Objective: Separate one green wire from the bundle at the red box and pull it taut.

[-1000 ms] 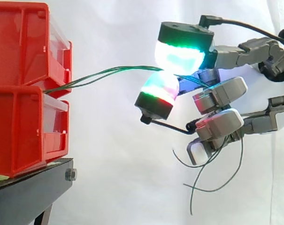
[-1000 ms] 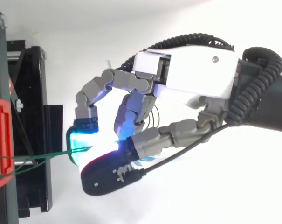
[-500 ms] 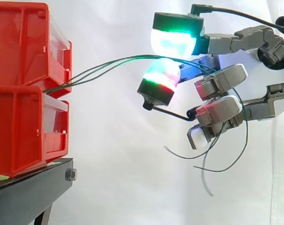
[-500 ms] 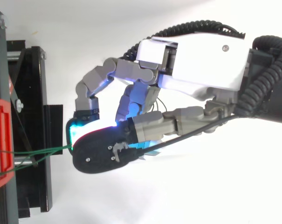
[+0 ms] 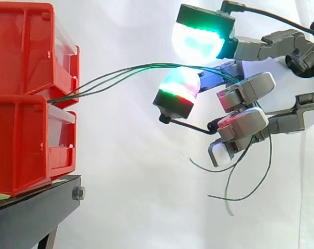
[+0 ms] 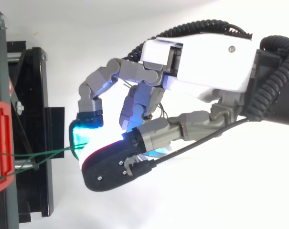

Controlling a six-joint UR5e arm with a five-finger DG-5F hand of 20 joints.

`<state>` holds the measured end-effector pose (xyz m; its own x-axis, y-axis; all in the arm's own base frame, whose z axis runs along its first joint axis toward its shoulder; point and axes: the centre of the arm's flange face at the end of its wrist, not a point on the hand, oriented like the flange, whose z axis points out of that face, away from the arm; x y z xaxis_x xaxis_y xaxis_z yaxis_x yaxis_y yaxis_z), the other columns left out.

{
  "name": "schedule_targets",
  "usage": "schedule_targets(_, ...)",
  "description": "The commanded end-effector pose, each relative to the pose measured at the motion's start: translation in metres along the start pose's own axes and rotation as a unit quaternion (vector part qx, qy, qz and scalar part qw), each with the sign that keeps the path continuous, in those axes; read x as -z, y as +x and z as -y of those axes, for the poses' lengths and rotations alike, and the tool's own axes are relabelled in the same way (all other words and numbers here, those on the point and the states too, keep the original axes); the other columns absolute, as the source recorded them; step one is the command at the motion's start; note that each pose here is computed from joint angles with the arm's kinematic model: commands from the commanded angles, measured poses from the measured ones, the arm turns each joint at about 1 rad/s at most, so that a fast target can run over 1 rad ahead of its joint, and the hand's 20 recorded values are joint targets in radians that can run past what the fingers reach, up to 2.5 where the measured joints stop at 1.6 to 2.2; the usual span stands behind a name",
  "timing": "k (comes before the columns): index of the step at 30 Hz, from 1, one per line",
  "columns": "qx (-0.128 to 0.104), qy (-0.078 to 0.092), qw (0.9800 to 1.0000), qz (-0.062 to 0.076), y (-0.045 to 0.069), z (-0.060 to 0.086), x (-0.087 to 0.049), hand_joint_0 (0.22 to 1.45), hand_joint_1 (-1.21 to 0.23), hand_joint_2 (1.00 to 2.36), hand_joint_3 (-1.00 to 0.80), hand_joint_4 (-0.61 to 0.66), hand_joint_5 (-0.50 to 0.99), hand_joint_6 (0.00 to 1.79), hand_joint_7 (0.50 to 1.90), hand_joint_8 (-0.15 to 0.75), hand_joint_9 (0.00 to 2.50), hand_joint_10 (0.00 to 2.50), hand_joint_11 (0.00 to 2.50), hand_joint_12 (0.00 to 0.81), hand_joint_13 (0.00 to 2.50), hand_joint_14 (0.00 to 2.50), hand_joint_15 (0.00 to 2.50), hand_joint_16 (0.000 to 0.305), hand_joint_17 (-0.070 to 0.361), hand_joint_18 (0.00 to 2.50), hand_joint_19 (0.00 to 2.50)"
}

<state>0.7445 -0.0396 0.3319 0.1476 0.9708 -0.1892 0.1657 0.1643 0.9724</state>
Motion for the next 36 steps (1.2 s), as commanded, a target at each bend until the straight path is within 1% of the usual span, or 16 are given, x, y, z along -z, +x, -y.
schedule_targets(1, 0.005, 0.001, 1.0, 0.0, 0.0002, 0.0007, 0.0002, 0.52, -0.58, 1.0, -0.5, 0.12, -0.15, 0.92, 0.92, 0.276, 1.45, 0.18, 1.64, 0.339, 1.34, 0.03, 1.14, 0.057, 0.129, 0.78, 0.71)
schedule_targets(6, 0.007, 0.002, 1.0, -0.002, 0.0036, 0.0016, 0.0009, 0.59, -0.61, 1.0, -0.49, 0.1, -0.16, 0.92, 0.94, 0.249, 1.45, 0.11, 1.72, 0.32, 1.32, 0.02, 1.15, 0.054, 0.122, 0.76, 0.72)
schedule_targets(7, 0.007, 0.002, 1.0, -0.002, 0.0036, 0.0016, 0.0009, 0.61, -0.64, 1.01, -0.42, 0.1, -0.16, 0.92, 0.96, 0.247, 1.45, 0.1, 1.71, 0.318, 1.32, 0.03, 1.16, 0.054, 0.121, 0.76, 0.72)
schedule_targets(10, 0.008, 0.004, 1.0, -0.003, 0.0049, 0.0036, 0.0015, 0.63, -0.72, 1.02, -0.31, 0.09, -0.16, 0.92, 0.98, 0.243, 1.44, 0.11, 1.72, 0.314, 1.32, 0.03, 1.16, 0.053, 0.12, 0.75, 0.72)
schedule_targets(12, 0.009, 0.006, 0.9999, -0.004, 0.0053, 0.0061, 0.0014, 0.64, -0.74, 1.02, -0.28, 0.07, -0.16, 0.92, 1.0, 0.256, 1.43, 0.11, 1.72, 0.317, 1.32, 0.03, 1.16, 0.053, 0.12, 0.75, 0.72)
schedule_targets(14, 0.009, 0.006, 0.9999, -0.004, 0.005, 0.0058, 0.0019, 0.65, -0.76, 1.02, -0.26, 0.04, -0.16, 0.92, 0.99, 0.241, 1.41, 0.12, 1.72, 0.315, 1.31, 0.03, 1.16, 0.053, 0.119, 0.75, 0.72)
schedule_targets(17, 0.009, 0.006, 0.9999, -0.004, 0.0051, 0.0064, 0.0019, 0.67, -0.79, 1.02, -0.3, 0.02, -0.17, 0.93, 0.94, 0.241, 1.39, 0.14, 1.69, 0.312, 1.29, 0.03, 1.15, 0.052, 0.118, 0.74, 0.72)
schedule_targets(19, 0.009, 0.006, 0.9999, -0.004, 0.0051, 0.0064, 0.0019, 0.7, -0.83, 1.01, -0.42, 0.03, -0.17, 0.93, 0.93, 0.246, 1.38, 0.13, 1.69, 0.309, 1.28, 0.03, 1.14, 0.052, 0.116, 0.73, 0.71)
schedule_targets(21, 0.009, 0.005, 0.9999, -0.003, 0.0052, 0.0063, 0.0018, 0.68, -0.84, 1.0, -0.5, 0.05, -0.17, 0.93, 0.91, 0.236, 1.38, 0.11, 1.7, 0.31, 1.28, 0.03, 1.14, 0.051, 0.116, 0.73, 0.71)
schedule_targets(23, 0.009, 0.005, 0.9999, -0.003, 0.0052, 0.0063, 0.0018, 0.65, -0.82, 1.0, -0.5, 0.07, -0.16, 0.93, 0.92, 0.25, 1.39, 0.1, 1.69, 0.312, 1.28, 0.03, 1.14, 0.051, 0.116, 0.73, 0.71)
schedule_targets(25, 0.008, 0.005, 0.9999, -0.003, 0.0052, 0.0063, 0.0018, 0.55, -0.73, 1.0, -0.5, 0.09, -0.16, 0.92, 0.93, 0.265, 1.42, 0.09, 1.68, 0.331, 1.29, 0.03, 1.14, 0.053, 0.119, 0.74, 0.7)
schedule_targets(28, 0.008, 0.005, 1.0, -0.002, 0.002, 0.0068, 0.0014, 0.52, -0.62, 1.0, -0.5, 0.1, -0.15, 0.92, 0.94, 0.279, 1.44, 0.1, 1.66, 0.344, 1.31, 0.03, 1.13, 0.055, 0.124, 0.75, 0.71)
schedule_targets(32, 0.008, 0.006, 1.0, -0.001, 0.0008, 0.007, 0.0012, 0.53, -0.55, 1.0, -0.5, 0.1, -0.15, 0.91, 0.95, 0.264, 1.45, 0.07, 1.7, 0.334, 1.31, 0.03, 1.13, 0.054, 0.122, 0.75, 0.72)
schedule_targets(33, 0.008, 0.006, 1.0, -0.001, 0.0008, 0.007, 0.0012, 0.57, -0.52, 1.0, -0.5, 0.09, -0.15, 0.91, 0.98, 0.261, 1.46, 0.03, 1.71, 0.322, 1.3, 0.03, 1.14, 0.053, 0.119, 0.74, 0.72)
schedule_targets(35, 0.008, 0.006, 1.0, -0.001, 0.0008, 0.007, 0.0012, 0.6, -0.53, 1.0, -0.49, 0.09, -0.15, 0.91, 0.98, 0.255, 1.46, 0.02, 1.73, 0.319, 1.3, 0.03, 1.13, 0.052, 0.117, 0.73, 0.73)
schedule_targets(36, 0.008, 0.005, 1.0, 0.0, -0.0002, 0.0071, 0.0009, 0.61, -0.58, 1.01, -0.41, 0.08, -0.15, 0.91, 0.99, 0.254, 1.46, 0.01, 1.74, 0.314, 1.29, 0.03, 1.15, 0.052, 0.117, 0.73, 0.73)
